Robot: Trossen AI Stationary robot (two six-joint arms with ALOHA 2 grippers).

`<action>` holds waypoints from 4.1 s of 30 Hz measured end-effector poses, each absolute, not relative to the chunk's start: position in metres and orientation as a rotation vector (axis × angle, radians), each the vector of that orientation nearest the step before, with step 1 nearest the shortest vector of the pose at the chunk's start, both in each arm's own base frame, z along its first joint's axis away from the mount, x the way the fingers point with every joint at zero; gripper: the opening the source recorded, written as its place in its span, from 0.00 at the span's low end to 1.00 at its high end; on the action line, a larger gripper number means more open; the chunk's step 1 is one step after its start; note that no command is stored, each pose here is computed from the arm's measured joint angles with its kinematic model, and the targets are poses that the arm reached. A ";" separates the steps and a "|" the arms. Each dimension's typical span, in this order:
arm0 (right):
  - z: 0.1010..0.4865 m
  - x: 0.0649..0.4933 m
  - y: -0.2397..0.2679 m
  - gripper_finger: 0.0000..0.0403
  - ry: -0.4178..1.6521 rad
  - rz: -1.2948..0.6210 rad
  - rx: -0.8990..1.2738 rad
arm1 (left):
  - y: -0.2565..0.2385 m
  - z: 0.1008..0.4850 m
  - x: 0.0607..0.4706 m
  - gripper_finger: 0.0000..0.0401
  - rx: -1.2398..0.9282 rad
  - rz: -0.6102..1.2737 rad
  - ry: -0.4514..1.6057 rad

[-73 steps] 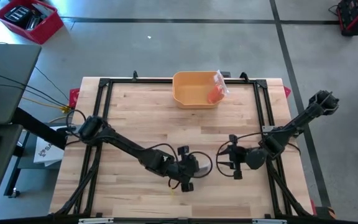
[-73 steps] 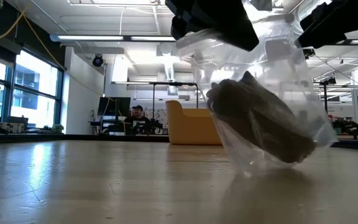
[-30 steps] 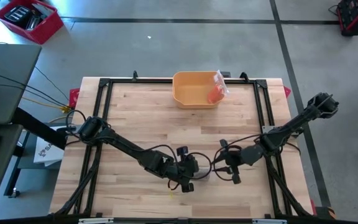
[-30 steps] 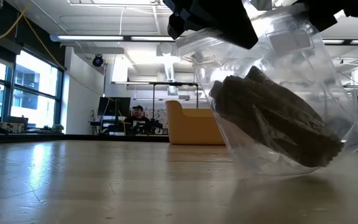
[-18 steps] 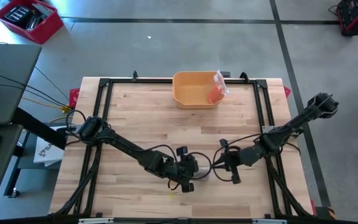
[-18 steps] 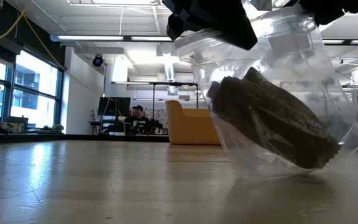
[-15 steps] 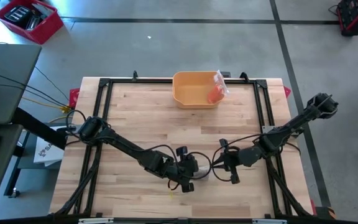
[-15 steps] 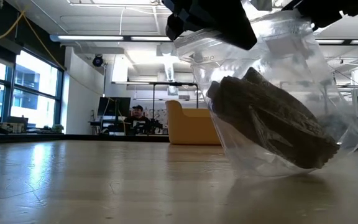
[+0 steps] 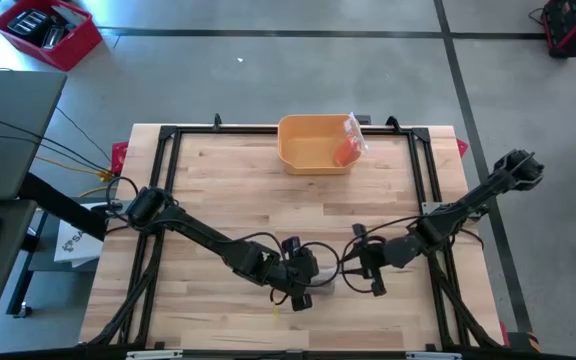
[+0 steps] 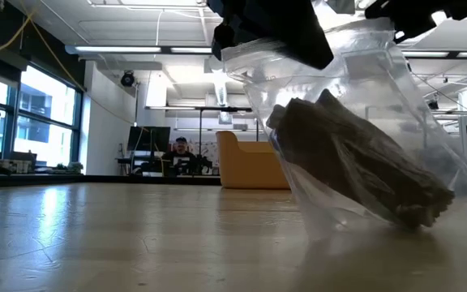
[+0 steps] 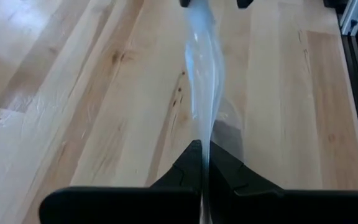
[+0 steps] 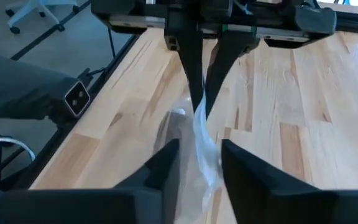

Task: Roll bandage
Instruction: Close the transparent zip bag

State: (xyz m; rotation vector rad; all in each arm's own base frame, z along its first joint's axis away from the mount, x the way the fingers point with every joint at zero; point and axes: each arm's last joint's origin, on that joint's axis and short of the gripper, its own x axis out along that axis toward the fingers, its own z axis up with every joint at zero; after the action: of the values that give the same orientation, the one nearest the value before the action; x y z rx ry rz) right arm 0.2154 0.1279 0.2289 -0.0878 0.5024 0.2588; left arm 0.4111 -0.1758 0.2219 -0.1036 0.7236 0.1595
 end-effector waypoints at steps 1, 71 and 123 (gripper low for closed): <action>0.229 0.214 0.127 0.29 0.507 0.259 -0.092 | -0.176 0.222 0.411 0.00 -0.105 0.156 0.725; 0.238 0.200 0.133 0.00 0.452 0.094 -0.060 | -0.176 0.230 0.426 0.07 0.186 0.222 0.517; 0.218 0.218 0.148 0.13 0.424 0.119 -0.295 | -0.190 0.244 0.420 0.06 0.180 0.215 0.563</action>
State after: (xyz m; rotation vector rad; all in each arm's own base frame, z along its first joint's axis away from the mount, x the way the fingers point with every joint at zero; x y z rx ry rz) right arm 0.2178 0.1484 0.2183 -0.2947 0.4237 0.1188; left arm 0.4195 -0.1902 0.2441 0.1797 0.5630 0.2151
